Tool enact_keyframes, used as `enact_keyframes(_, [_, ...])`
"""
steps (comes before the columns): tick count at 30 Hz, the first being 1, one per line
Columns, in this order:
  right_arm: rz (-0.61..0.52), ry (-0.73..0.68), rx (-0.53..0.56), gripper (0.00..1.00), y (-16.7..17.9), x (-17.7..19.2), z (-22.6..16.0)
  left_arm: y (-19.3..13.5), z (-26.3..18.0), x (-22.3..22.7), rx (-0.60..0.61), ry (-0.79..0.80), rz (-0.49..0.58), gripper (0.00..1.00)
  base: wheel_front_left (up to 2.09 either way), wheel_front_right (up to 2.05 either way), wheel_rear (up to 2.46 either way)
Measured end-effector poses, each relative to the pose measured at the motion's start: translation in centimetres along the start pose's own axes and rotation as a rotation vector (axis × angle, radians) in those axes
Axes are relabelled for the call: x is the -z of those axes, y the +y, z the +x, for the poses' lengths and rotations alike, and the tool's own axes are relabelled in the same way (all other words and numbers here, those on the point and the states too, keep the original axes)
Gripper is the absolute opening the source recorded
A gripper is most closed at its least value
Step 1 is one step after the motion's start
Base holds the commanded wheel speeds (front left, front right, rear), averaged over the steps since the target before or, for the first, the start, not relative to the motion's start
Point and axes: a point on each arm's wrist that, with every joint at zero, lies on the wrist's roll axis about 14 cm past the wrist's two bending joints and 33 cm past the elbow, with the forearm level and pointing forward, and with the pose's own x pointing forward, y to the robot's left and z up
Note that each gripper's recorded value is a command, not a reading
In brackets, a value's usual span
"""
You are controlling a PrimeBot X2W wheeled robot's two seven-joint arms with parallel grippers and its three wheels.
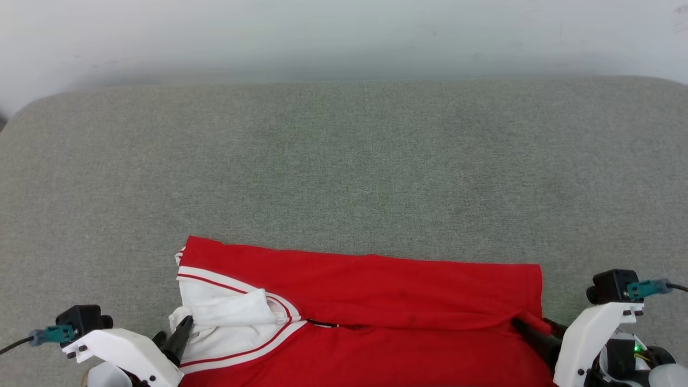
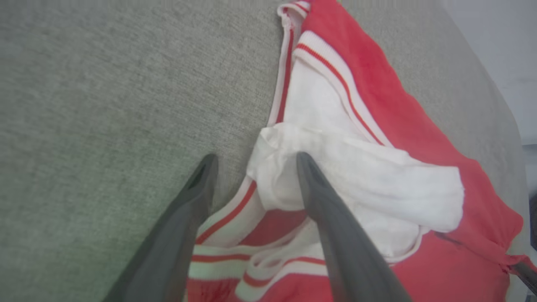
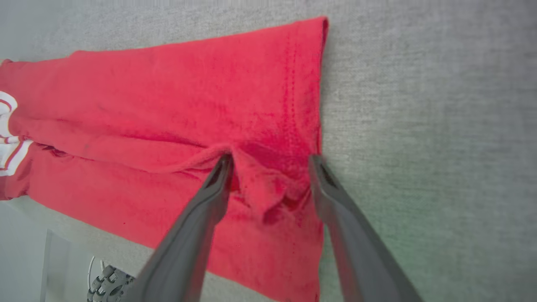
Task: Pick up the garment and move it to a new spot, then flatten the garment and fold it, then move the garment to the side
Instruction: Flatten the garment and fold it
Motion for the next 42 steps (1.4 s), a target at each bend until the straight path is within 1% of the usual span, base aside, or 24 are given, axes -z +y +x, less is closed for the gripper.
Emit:
enact_keyframes(3, [-0.024,-0.047,0.015,1.0,-0.3,0.1,-0.7,-0.6,-0.2,-1.2,0.017,-0.107,0.034,1.0,0.0,0.0,0.0])
enact_keyframes(6, [-0.045,-0.133,0.002,1.0,0.2,-1.4,-1.8,-2.1,-0.7,-2.4,0.054,-0.207,0.078,1.0,0.0,0.0,0.0])
enact_keyframes(7, [-0.055,-0.16,-0.001,1.0,0.3,-2.0,-2.2,-2.8,-1.0,-2.9,0.076,-0.244,0.077,1.0,0.0,0.0,0.0])
enact_keyframes(9, [-0.074,-0.204,-0.005,1.0,0.5,-3.2,-3.1,-4.3,-1.6,-4.2,0.109,-0.322,0.126,1.0,0.0,0.0,0.0])
enact_keyframes(11, [-0.084,-0.227,-0.004,1.0,0.5,-3.9,-4.0,-5.7,-2.5,-5.6,0.148,-0.407,0.142,1.0,0.0,0.0,0.0])
enact_keyframes(16, [-0.097,-0.248,0.032,1.0,-0.5,-5.5,-6.2,-8.8,-5.1,-8.5,0.217,-0.617,0.249,1.0,0.0,0.0,0.0])
enact_keyframes(21, [-0.1,-0.174,0.066,1.0,-1.5,-5.4,-6.9,-10.8,-7.2,-9.4,0.244,-0.748,0.35,1.0,0.0,0.0,0.0])
enact_keyframes(25, [-0.106,-0.086,0.065,1.0,-1.1,-4.6,-5.8,-11.7,-8.5,-9.6,0.247,-0.819,0.419,1.0,0.0,0.0,0.0])
enact_keyframes(33, [-0.056,0.092,0.023,1.0,0.3,-1.5,-1.3,-12.2,-8.8,-10.1,0.245,-0.868,0.435,1.0,0.0,0.0,0.0])
enact_keyframes(37, [-0.032,0.197,0.011,1.0,0.5,0.6,1.0,-11.8,-8.3,-10.0,0.232,-0.863,0.441,1.0,0.0,0.0,0.0])
enact_keyframes(38, [-0.032,0.197,0.011,1.0,0.5,0.6,1.0,-11.8,-8.3,-10.0,0.232,-0.863,0.441,1.0,0.0,0.0,0.0])
enact_keyframes(39, [-0.025,0.233,0.002,1.0,0.6,1.1,1.7,-11.4,-8.1,-9.9,0.221,-0.857,0.442,1.0,0.0,0.0,0.0])
enact_keyframes(41, [-0.024,0.255,-0.003,1.0,0.7,1.4,2.1,-11.1,-7.9,-9.8,0.213,-0.854,0.445,1.0,0.0,0.0,0.0])
enact_keyframes(42, [-0.025,0.258,-0.004,0.35,0.8,1.4,2.2,-11.1,-7.9,-9.7,0.211,-0.852,0.446,1.0,0.0,0.0,0.0])
